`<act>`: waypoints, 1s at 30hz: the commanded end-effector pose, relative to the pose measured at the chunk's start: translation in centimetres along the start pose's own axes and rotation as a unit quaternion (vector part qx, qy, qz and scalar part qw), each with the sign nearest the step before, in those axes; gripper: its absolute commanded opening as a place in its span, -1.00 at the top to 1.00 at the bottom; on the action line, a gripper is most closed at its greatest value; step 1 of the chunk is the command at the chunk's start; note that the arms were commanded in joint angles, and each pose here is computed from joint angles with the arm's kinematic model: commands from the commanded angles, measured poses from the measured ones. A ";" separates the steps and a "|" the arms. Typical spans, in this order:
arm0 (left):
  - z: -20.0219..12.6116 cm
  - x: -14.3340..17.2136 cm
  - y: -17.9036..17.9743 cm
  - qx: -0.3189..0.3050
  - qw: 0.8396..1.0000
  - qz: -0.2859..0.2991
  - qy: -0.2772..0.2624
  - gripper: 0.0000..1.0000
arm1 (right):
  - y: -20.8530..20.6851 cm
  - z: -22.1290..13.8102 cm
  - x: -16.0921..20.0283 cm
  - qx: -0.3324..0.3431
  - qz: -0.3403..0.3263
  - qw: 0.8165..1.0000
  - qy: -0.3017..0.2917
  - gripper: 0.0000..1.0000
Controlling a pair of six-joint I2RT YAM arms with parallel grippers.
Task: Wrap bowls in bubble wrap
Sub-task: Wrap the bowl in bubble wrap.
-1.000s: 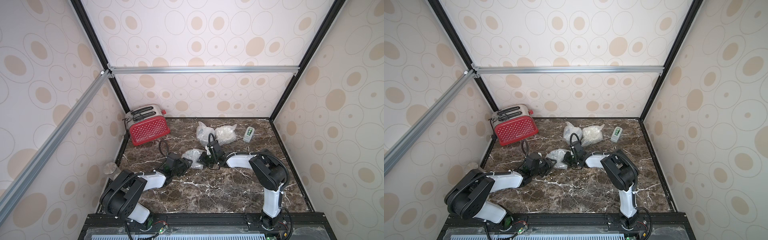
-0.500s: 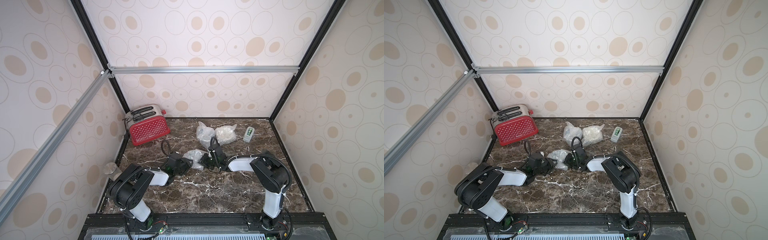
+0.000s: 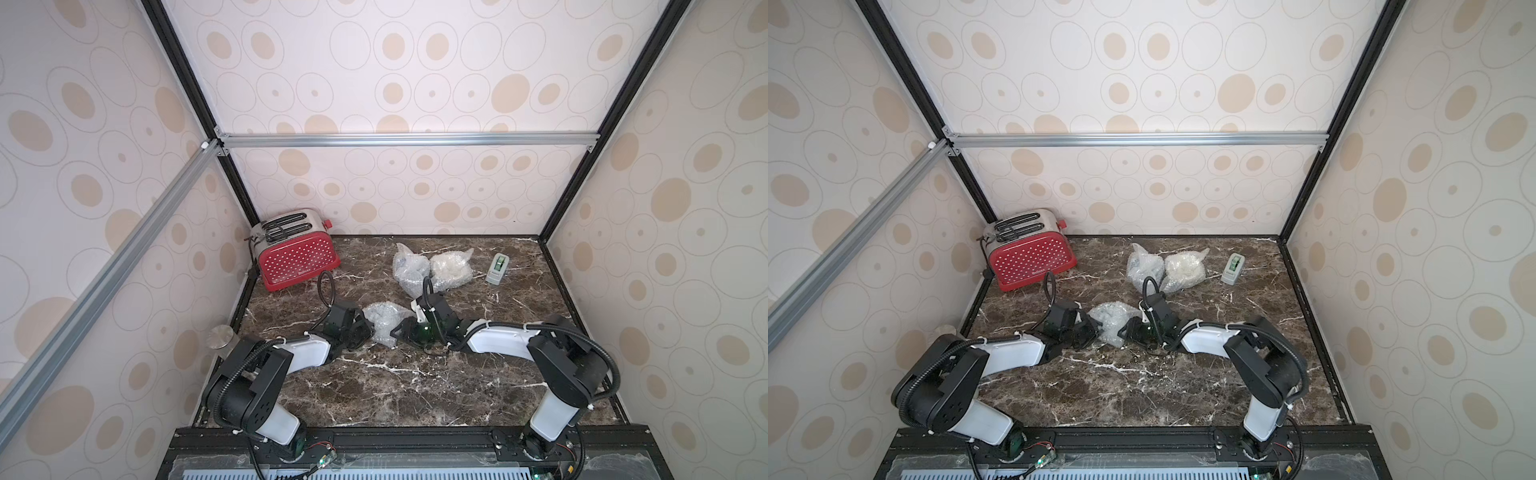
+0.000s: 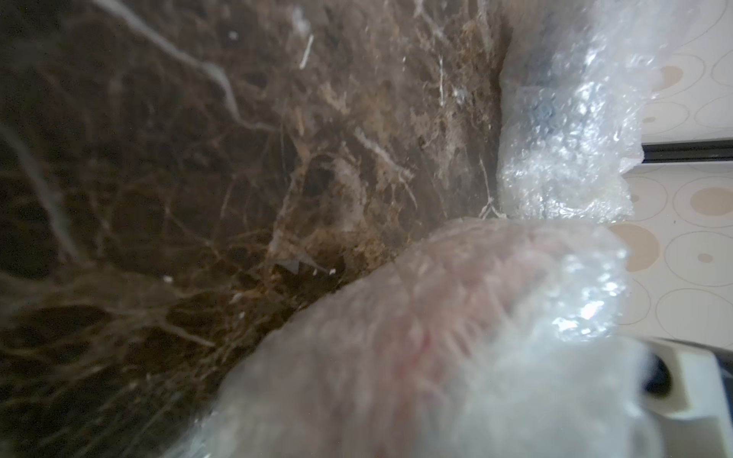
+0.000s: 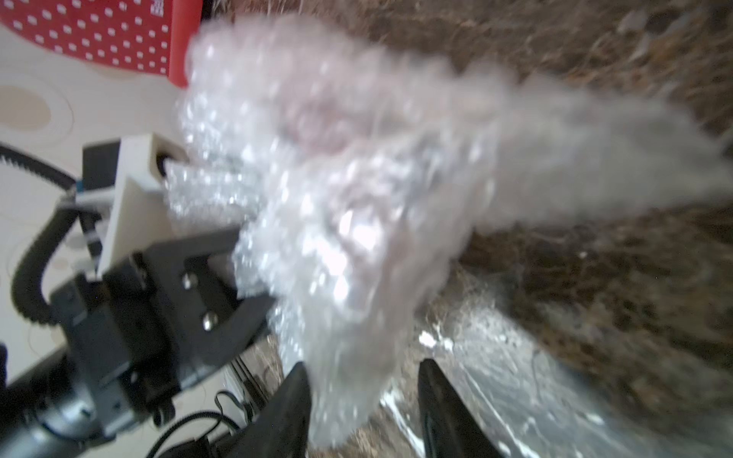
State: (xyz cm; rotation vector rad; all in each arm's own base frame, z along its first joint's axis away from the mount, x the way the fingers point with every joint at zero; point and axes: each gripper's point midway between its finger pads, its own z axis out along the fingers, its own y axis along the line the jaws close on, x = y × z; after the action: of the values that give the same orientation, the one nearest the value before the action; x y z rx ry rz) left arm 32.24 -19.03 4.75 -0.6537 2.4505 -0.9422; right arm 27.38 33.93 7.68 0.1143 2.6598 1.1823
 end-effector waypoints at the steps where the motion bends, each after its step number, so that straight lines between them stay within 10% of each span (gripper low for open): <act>1: -1.6 -1.4 -2.9 0.017 0.998 0.067 -0.002 0.67 | -0.6 -2.7 0.9 0.036 -0.044 0.998 0.036 0.06; 10: -2.3 0.8 -3.6 0.004 0.984 0.143 0.104 0.65 | 1.2 -8.1 -1.4 0.047 -0.156 0.985 0.054 0.07; 16: -2.0 2.2 -3.5 0.003 0.972 0.167 0.162 0.65 | 3.6 -8.2 -1.1 0.080 -0.336 0.934 0.087 -0.01; 30: -2.1 2.9 -3.1 -0.004 0.967 0.173 0.187 0.64 | 4.5 -0.6 0.5 0.057 -0.369 0.916 0.146 0.11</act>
State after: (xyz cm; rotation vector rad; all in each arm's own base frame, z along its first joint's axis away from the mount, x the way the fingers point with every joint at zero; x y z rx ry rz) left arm 28.82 -20.81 5.86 -0.0979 2.8193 -0.9217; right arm 26.51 35.89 11.24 -0.9859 2.6234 0.8213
